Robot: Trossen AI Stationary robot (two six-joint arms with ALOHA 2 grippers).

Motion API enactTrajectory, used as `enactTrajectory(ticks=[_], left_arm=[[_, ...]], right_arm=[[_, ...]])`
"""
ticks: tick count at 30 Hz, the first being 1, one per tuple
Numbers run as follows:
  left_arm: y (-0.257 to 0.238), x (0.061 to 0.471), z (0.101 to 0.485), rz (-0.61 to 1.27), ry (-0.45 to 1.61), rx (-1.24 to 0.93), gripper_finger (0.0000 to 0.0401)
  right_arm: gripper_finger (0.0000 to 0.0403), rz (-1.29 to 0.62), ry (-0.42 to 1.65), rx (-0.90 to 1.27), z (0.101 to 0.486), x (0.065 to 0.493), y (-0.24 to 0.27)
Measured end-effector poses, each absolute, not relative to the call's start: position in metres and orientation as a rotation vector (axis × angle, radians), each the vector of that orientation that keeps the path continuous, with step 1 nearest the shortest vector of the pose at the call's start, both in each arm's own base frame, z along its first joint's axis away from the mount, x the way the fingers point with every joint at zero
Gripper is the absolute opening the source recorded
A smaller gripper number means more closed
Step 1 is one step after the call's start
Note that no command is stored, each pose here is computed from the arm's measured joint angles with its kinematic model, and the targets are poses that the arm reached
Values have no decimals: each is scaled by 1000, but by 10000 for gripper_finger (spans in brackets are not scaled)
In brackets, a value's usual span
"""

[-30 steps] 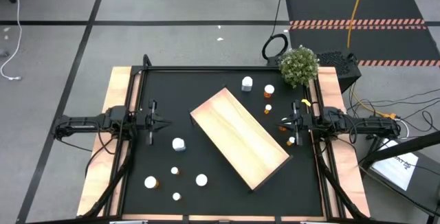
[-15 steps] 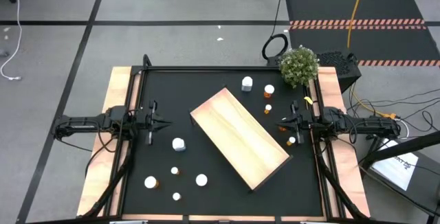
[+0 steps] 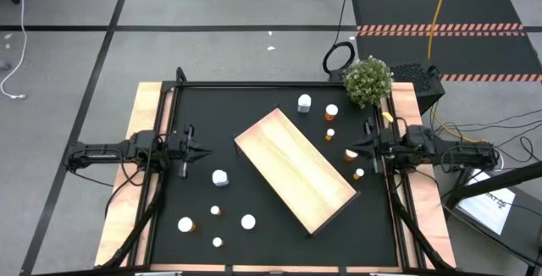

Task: Pick and place medicine bottles onto shelf by color
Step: Put the top white pill bottle on the shelf

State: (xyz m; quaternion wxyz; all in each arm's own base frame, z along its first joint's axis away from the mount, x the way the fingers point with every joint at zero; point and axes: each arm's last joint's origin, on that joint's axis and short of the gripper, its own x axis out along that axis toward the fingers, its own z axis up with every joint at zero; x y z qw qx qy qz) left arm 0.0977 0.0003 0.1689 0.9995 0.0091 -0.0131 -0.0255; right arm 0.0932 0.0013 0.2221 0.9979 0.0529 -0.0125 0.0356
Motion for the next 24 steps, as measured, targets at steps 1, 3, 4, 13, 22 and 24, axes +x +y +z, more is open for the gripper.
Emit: enactTrajectory(ticks=[1, 3, 4, 13, 22, 24], left_arm=[[0, 98, 169, -51, -26, 16, 26], [0, 98, 169, -51, -23, 17, 26], [0, 98, 169, -51, -23, 19, 26], [0, 98, 168, -51, -20, 22, 26], [0, 98, 168, -51, -20, 24, 26], [0, 98, 168, -51, -20, 26, 26]], right_arm=[[0, 89, -23, 98, 231, 93, 2], [0, 101, -47, 91, 255, 91, 2], [0, 99, -49, 90, 265, 90, 2], [0, 90, 76, 70, 345, 99, 2], [0, 56, 187, 91, 402, 123, 1], [0, 55, 200, 93, 410, 129, 1]])
